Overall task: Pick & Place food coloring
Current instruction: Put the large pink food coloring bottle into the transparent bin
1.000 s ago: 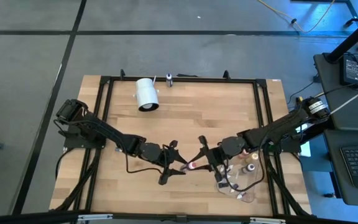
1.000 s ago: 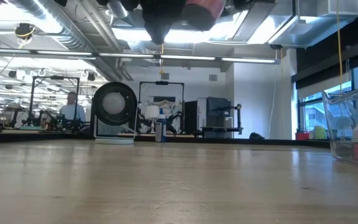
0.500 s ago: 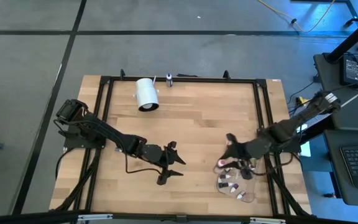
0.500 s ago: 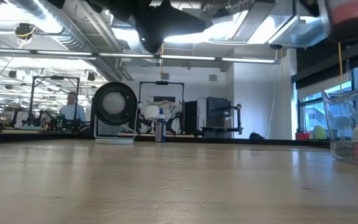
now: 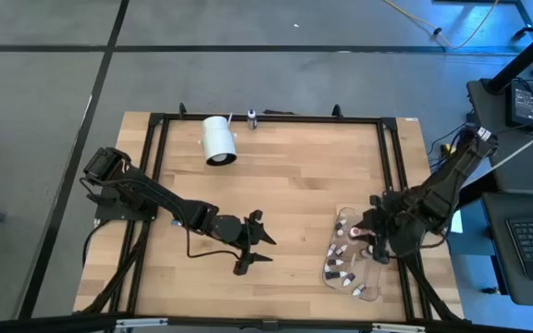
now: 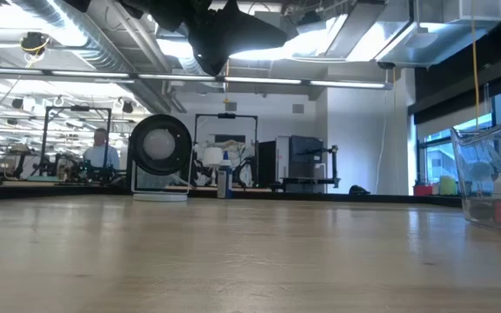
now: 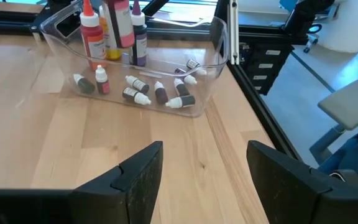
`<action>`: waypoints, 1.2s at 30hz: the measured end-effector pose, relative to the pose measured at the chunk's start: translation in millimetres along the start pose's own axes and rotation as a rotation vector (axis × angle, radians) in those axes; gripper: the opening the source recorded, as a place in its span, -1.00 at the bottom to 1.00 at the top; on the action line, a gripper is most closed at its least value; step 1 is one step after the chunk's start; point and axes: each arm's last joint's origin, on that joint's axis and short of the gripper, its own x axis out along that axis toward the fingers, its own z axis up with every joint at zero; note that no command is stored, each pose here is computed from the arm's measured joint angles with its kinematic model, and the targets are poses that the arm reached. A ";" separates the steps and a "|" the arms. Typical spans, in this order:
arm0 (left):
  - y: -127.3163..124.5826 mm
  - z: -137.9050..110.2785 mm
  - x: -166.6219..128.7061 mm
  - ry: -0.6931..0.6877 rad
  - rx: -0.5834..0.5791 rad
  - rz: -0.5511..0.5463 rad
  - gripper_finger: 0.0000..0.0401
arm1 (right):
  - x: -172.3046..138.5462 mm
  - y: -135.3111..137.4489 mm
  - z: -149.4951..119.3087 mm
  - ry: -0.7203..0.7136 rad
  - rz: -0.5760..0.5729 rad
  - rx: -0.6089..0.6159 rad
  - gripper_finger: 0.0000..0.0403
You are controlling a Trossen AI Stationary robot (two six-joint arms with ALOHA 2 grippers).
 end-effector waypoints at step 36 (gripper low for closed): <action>0.5 0.1 0.0 -0.003 0.000 0.012 0.13 | 39.4 -15.4 -54.7 0.112 -0.045 0.038 -0.35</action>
